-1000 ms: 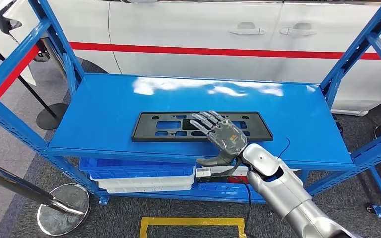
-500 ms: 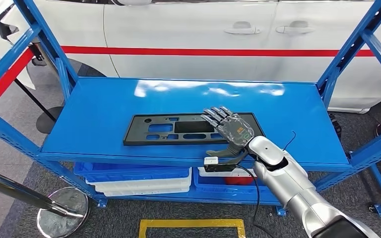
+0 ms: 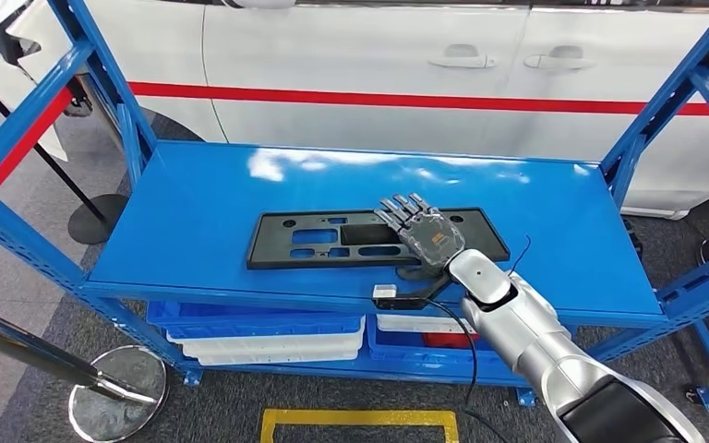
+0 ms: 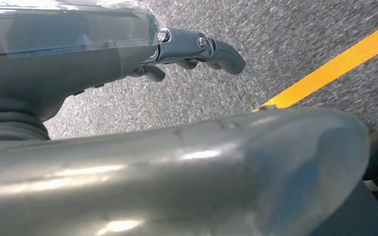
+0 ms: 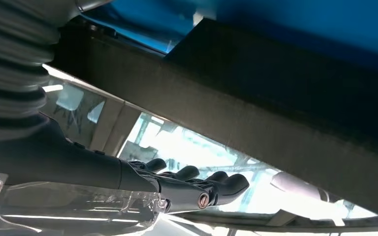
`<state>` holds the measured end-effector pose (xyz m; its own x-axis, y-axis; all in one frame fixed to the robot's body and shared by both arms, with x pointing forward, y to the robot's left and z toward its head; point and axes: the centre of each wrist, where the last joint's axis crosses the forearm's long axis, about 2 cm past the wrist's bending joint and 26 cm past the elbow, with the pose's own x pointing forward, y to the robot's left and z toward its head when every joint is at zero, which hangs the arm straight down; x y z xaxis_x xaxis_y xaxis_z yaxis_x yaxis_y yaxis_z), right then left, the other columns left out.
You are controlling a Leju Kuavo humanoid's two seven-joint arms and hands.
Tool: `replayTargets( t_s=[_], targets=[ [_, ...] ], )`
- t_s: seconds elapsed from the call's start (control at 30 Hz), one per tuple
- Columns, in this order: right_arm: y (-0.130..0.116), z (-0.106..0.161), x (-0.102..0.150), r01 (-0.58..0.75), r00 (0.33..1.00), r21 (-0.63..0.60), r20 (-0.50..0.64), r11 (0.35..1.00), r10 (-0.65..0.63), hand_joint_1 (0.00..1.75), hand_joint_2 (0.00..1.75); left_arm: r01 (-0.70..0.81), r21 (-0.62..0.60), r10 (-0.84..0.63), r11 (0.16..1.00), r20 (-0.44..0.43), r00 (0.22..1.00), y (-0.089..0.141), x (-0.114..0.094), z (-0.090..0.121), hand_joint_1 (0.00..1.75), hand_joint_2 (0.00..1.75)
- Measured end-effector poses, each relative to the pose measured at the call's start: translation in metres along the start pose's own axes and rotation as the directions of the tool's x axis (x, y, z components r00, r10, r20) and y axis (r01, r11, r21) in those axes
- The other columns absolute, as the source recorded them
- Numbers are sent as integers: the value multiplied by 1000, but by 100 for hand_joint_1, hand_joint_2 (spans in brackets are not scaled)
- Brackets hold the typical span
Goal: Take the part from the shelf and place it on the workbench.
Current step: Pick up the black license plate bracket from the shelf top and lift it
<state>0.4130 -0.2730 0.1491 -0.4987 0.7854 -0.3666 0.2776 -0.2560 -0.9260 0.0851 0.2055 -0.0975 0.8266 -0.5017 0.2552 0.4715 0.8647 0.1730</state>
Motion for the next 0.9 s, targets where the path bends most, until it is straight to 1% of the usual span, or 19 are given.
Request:
replayTargets(
  t_s=[0.1,0.13,0.23,0.27,0.47,0.7,0.9],
  targets=[
    [-3,-8,6,-15,1000,-6,-5,1000,15,0,175,-2,1,2,1000,0,1000,0,0,0,0,0],
    [-4,-10,8,-24,1000,-7,-10,1000,24,32,175,-3,1,3,1000,-1,1000,0,0,0,0,0],
    [-5,-13,8,-58,998,2,-32,998,58,159,175,-8,2,8,1000,-3,1000,0,-1,0,0,0],
    [-4,-13,8,-66,997,9,-38,998,66,170,175,-10,2,10,1000,-3,1000,0,-1,0,0,0],
    [5,-6,3,-83,995,54,-52,995,85,173,175,-17,2,17,1000,-11,1000,-2,-5,1,0,0],
    [5,-7,0,-88,994,55,-56,995,91,175,175,-18,2,18,1000,-11,1000,-2,-5,1,0,0],
    [5,-10,7,-74,996,59,-42,996,76,174,175,-17,8,17,1000,-9,1000,-1,-4,0,0,0]
  ],
)
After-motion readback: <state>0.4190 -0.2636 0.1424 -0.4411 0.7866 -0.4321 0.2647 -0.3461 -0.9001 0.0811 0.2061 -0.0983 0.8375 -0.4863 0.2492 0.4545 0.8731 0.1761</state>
